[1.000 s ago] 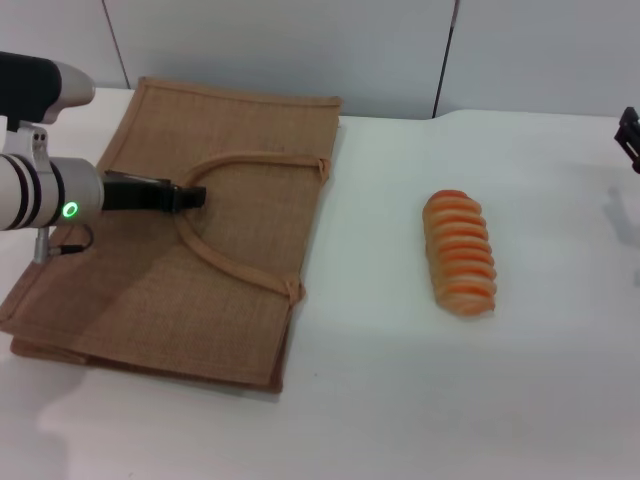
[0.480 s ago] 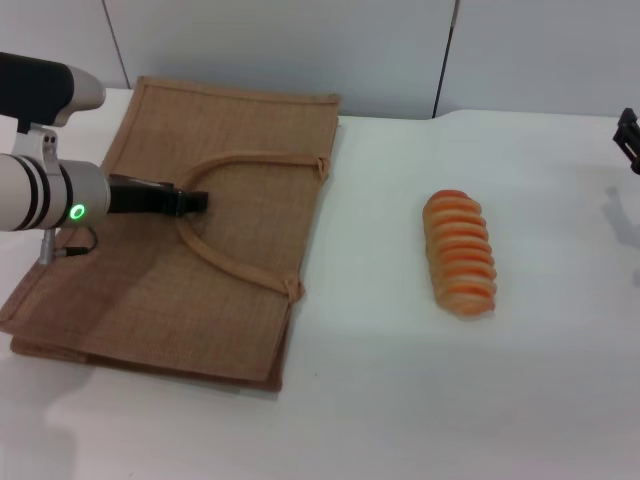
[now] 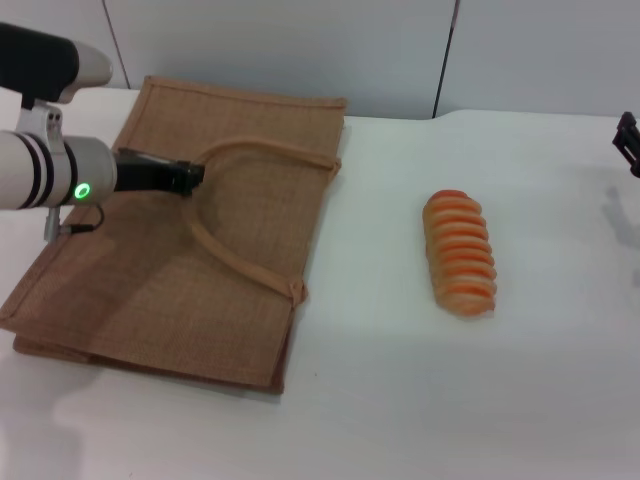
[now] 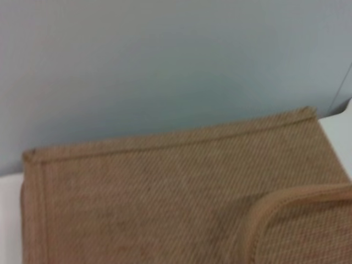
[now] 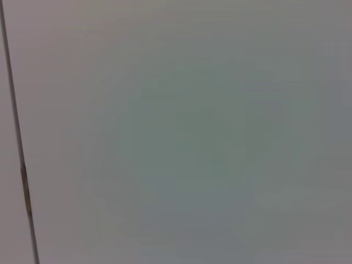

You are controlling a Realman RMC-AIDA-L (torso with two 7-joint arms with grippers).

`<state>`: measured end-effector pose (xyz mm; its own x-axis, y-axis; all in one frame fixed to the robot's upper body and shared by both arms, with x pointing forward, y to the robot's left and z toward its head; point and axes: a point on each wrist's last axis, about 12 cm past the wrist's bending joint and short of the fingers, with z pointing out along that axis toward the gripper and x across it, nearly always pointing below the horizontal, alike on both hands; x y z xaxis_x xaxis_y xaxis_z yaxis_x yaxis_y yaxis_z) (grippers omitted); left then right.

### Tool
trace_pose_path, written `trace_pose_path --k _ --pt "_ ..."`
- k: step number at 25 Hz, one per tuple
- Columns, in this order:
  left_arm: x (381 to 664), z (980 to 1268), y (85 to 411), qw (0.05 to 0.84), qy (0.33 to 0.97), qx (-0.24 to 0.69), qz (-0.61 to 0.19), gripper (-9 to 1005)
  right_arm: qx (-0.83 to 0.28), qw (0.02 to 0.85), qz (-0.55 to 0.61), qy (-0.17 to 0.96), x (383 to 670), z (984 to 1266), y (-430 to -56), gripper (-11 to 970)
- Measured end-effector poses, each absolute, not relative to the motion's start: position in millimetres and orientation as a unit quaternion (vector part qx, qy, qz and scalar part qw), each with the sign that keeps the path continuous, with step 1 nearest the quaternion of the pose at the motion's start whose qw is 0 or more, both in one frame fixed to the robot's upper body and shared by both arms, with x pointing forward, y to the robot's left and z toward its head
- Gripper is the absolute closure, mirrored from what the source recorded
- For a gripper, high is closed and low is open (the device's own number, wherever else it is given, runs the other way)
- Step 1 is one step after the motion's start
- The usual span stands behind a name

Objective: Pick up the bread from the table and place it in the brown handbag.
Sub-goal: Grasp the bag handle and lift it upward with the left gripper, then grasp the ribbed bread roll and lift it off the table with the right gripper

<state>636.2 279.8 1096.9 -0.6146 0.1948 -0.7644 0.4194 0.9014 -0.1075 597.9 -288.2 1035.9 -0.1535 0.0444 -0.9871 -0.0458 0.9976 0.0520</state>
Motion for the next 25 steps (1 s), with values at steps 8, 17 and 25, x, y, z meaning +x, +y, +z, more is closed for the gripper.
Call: trace_pose_path --k 8,17,25 --pt "643.5 1141.5 271.4 0.426 0.863 0.227 -0.147 880 -0.011 0.645 0.033 0.763 598.3 1034.8 -286.7 136" --pt "636.2 1239.8 271.7 0.459 0.839 0.274 -0.102 873 -0.05 0.627 0.073 0.774 600.2 1034.6 -255.8 135" --pt "617.7 1296.1 276.7 0.492 0.814 0.291 -0.099 867 -0.12 0.59 0.126 0.788 604.2 1045.3 -206.3 135"
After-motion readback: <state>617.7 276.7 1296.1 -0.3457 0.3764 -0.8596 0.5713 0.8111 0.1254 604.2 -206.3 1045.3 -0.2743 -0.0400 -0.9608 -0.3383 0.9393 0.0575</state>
